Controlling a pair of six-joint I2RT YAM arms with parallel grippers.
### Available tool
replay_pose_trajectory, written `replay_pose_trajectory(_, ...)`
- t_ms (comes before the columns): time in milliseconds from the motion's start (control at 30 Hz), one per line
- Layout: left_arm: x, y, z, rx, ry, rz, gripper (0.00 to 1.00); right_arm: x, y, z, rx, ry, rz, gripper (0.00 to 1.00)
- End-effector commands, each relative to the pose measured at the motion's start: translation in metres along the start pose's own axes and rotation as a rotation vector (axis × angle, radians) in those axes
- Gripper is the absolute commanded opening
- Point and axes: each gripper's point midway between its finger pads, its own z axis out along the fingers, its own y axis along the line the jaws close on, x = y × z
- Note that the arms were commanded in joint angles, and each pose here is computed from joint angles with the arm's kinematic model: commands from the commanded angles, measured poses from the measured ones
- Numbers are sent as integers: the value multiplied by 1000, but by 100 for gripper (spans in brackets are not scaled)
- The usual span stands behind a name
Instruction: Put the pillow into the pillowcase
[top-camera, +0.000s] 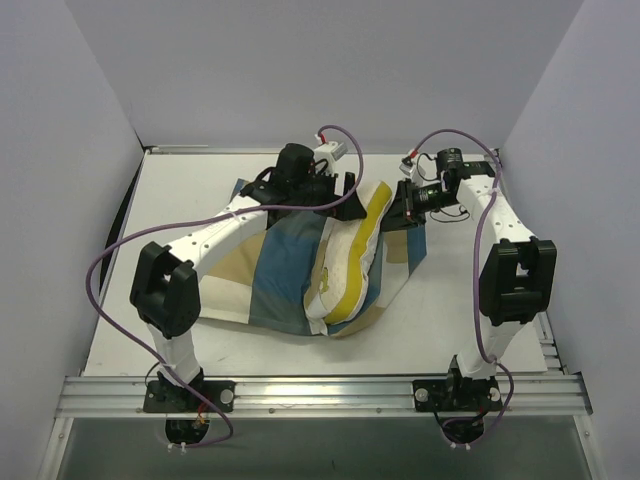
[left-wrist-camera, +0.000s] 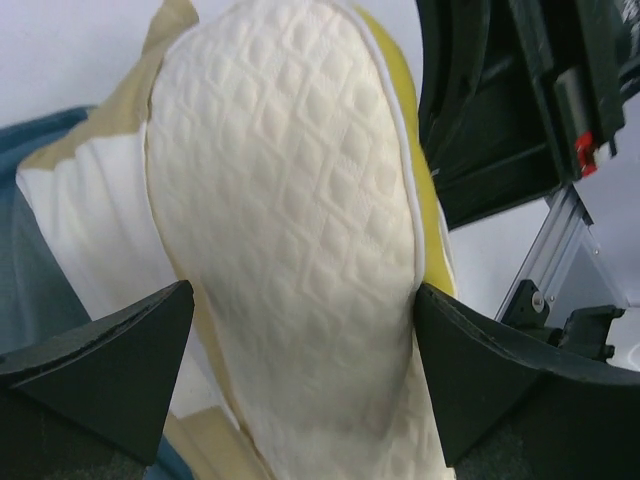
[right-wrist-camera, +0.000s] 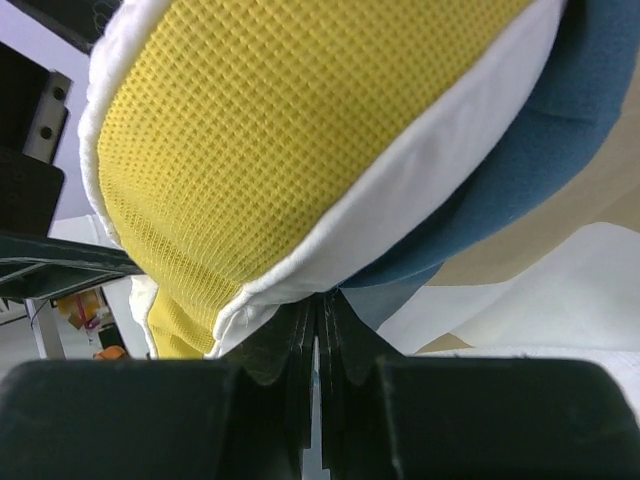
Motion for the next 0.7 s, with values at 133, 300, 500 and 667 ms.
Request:
replay_pose_trajectory(133, -18, 6, 27, -14, -19, -58, 97, 13, 32, -8, -57, 3, -33, 0)
replay_pose_trajectory(300, -7, 0, 36, 107, -4, -111, 97, 14, 33, -8, -63, 5, -32, 0)
replay_pose_trajectory(500, 41, -12, 46, 378, 55, -137, 25, 10, 28, -6, -63, 7, -18, 0)
replay_pose_trajectory(667, 87, -1, 11, 455, 196, 93, 0, -5, 14, -27, -41, -64, 14, 0)
